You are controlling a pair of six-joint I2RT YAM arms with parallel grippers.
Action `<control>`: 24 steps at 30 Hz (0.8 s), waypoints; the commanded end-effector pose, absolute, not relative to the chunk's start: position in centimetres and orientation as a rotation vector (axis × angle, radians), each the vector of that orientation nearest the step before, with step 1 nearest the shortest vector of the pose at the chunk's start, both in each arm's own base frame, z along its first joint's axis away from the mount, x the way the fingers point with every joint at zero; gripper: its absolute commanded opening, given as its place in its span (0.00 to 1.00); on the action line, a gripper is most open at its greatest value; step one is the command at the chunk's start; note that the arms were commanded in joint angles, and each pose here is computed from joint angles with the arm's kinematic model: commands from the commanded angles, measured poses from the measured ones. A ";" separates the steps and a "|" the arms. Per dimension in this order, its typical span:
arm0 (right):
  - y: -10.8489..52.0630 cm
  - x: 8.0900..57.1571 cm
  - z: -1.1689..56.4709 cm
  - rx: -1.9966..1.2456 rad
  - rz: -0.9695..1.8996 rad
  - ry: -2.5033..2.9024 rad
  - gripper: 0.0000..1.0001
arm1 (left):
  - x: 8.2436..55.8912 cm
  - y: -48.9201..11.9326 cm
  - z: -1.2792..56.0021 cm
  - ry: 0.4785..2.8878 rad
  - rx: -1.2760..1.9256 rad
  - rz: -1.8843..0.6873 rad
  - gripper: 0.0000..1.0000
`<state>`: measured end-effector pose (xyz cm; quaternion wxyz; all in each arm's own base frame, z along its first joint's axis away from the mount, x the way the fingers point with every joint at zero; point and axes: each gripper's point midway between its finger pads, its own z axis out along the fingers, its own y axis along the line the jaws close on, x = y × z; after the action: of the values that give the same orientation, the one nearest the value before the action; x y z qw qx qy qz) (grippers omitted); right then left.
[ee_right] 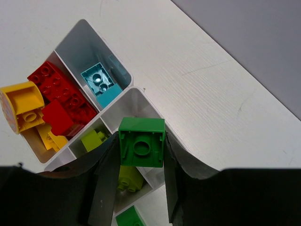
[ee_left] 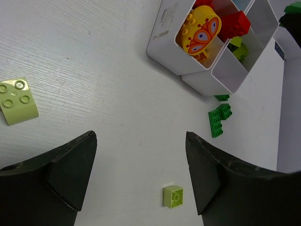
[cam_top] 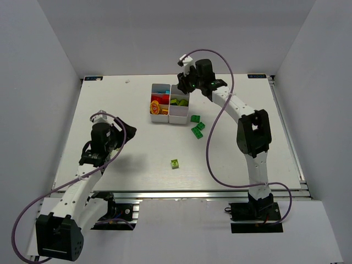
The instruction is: Sort the legos into containers by color
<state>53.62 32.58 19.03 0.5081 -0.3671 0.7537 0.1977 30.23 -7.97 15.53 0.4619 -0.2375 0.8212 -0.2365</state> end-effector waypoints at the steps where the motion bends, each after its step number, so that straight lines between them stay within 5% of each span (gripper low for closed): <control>1: 33.0 54.5 20.0 -0.886 0.456 1.752 0.27 | 30.7 -8.1 16.9 1.989 -0.572 -0.604 0.86; 12: 33.1 54.4 18.6 -0.907 0.449 1.769 0.58 | 30.9 -8.2 17.2 1.994 -0.566 -0.603 0.86; 24: 30.1 49.4 24.0 -1.114 0.567 1.653 0.68 | 30.9 -8.1 17.5 1.978 -0.566 -0.606 0.85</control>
<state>52.25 32.13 17.67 0.4865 -0.4150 0.7406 0.2065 30.39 -8.05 15.29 0.4564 -0.2377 0.8245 -0.2354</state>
